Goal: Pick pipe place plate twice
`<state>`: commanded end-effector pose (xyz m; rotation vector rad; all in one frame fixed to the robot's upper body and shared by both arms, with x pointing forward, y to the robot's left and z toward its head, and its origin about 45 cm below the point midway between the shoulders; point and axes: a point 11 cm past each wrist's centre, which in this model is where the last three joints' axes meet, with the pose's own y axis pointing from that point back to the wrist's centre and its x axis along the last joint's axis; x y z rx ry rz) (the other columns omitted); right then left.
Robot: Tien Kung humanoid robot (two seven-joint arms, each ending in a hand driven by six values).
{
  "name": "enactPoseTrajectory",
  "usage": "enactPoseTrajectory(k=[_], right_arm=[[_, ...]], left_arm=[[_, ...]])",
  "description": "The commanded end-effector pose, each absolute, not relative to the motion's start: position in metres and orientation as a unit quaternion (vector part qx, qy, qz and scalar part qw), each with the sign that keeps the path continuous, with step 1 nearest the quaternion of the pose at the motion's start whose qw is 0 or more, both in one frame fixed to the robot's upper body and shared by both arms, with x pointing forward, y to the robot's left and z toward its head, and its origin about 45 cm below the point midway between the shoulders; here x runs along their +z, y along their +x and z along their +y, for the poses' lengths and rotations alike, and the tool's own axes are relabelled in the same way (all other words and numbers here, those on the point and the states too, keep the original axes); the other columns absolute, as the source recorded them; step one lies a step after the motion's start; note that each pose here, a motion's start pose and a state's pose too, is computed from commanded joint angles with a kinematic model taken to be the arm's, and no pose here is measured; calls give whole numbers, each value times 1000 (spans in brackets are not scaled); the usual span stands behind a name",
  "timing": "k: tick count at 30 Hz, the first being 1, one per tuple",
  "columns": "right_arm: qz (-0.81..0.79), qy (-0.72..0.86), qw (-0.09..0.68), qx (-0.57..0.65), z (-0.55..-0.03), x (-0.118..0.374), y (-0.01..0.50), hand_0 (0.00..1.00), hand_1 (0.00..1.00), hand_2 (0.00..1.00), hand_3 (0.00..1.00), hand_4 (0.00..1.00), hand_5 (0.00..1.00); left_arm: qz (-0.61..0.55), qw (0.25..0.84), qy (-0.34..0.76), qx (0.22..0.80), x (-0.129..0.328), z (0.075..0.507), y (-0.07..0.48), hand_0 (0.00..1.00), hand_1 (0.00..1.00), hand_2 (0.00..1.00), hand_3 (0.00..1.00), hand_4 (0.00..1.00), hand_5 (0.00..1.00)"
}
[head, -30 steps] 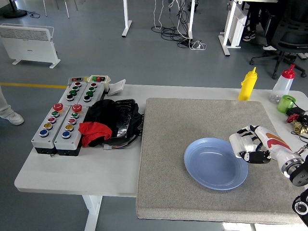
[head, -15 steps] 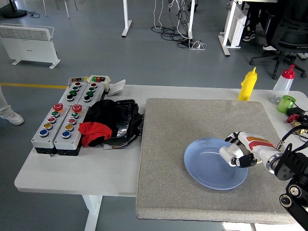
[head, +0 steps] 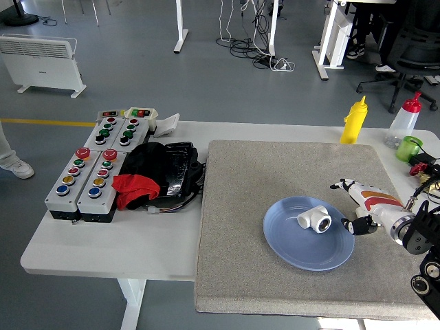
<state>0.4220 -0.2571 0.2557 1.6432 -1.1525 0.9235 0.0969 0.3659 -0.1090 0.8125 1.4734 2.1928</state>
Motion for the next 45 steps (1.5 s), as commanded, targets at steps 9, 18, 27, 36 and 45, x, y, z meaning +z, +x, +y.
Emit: enactPoseTrajectory(k=[9,18,27,36,45], right_arm=[[-478,646,489,339,-297,257,435,973,922,998,918,714,208],[-456,656,532,281,-308,225,445,982,924,998,958,726,204],[-452,663,537,262,-306,209,453,987,920,998,998,738,197],[-443,659,554,250,-309,195,461,981,910,998,998,740,199],[-450,652,553,259,-309,197,466,861,816,902,863,745,217]], left_arm=[[524,187,290,779,-109,366,96,622,620,611,684,471,998],[527,183,296,775,-110,364,91,622,621,611,683,471,998],[530,180,302,772,-111,364,87,623,621,610,683,471,998],[531,180,305,770,-111,364,84,623,622,610,683,471,998],[530,182,297,773,-110,364,90,624,623,611,683,469,998]])
